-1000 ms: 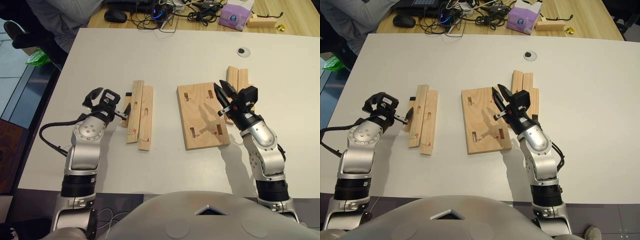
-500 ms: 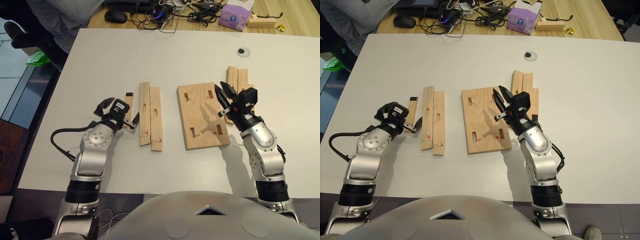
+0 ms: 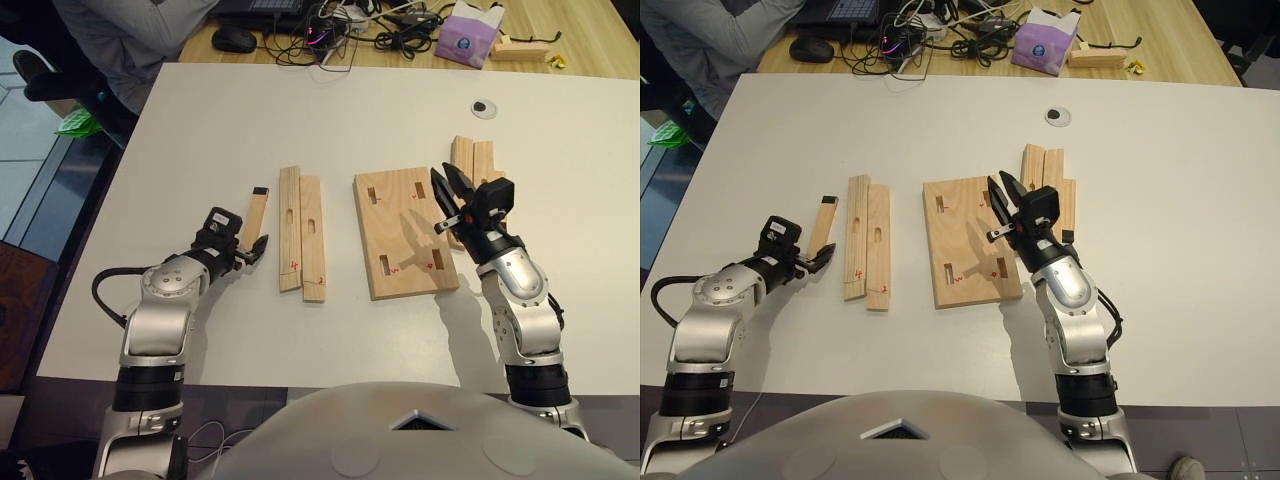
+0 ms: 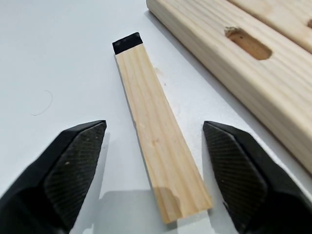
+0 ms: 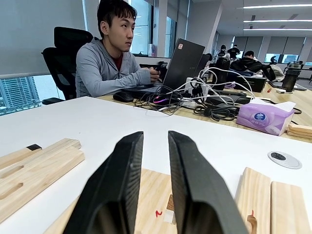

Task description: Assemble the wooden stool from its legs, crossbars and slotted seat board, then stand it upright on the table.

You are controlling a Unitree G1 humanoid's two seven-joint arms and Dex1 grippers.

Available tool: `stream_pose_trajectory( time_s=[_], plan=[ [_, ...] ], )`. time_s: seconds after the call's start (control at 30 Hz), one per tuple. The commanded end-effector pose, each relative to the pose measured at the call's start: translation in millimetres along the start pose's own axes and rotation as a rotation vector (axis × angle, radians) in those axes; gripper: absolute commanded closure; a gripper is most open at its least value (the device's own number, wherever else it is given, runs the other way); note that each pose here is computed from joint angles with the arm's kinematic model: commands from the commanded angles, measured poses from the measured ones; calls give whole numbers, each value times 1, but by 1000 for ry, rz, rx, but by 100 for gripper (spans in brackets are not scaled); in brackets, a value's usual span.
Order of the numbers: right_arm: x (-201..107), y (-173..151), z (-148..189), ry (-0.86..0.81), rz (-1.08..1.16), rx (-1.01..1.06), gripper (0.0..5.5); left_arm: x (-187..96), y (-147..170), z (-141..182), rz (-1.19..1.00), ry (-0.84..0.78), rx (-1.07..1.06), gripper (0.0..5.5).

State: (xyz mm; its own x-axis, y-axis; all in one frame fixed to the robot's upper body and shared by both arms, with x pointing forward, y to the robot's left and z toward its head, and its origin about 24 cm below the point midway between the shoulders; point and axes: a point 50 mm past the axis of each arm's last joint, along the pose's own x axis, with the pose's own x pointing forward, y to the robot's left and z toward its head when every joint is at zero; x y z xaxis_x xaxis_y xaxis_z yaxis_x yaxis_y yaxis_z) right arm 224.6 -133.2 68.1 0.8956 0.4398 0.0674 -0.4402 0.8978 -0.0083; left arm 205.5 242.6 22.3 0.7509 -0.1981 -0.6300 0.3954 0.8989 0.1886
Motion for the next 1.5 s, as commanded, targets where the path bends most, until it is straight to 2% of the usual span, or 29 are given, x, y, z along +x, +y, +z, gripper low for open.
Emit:
stream_pose_trajectory(
  time_s=[0.03,0.23,0.33,0.43,0.5,0.6,0.63,0.7,0.8,0.93,1.03,1.2,1.33,1.4,1.5],
  plan=[
    [1,-1,1,-7,-4,-5,461,-3,-14,-61,-39,264,-93,232],
    [3,-4,2,-14,-20,-12,461,-5,-25,-89,-101,323,-162,323],
    [3,-4,3,-20,-32,-12,461,-3,-22,-103,-105,338,-209,379],
    [3,-6,3,-25,-44,-15,461,1,-13,-109,-78,324,-217,412],
    [4,-6,3,-27,-49,-18,461,5,-5,-104,-36,272,-200,418],
    [4,-7,3,-28,-53,-26,461,14,8,-71,38,121,-127,418],
    [4,-7,4,-36,-58,-33,461,15,13,-52,60,57,-78,418],
    [7,-11,9,-61,-80,-51,461,11,25,15,98,-116,118,418],
    [13,-19,19,-95,-91,-95,461,1,36,90,154,-285,450,419],
    [25,-27,37,-127,-44,-183,461,0,40,148,192,-402,737,419],
    [35,-29,56,-138,40,-276,461,5,34,169,163,-427,968,419],
    [64,-25,103,-14,369,-676,461,34,-5,196,6,-427,1632,419],
    [72,-30,124,102,488,-849,461,44,-17,207,-33,-439,1887,419],
    [74,-36,127,183,531,-909,461,47,-17,202,-82,-405,1968,419],
    [73,-36,125,299,674,-849,461,48,-12,195,-131,-366,2045,419]
  ],
)
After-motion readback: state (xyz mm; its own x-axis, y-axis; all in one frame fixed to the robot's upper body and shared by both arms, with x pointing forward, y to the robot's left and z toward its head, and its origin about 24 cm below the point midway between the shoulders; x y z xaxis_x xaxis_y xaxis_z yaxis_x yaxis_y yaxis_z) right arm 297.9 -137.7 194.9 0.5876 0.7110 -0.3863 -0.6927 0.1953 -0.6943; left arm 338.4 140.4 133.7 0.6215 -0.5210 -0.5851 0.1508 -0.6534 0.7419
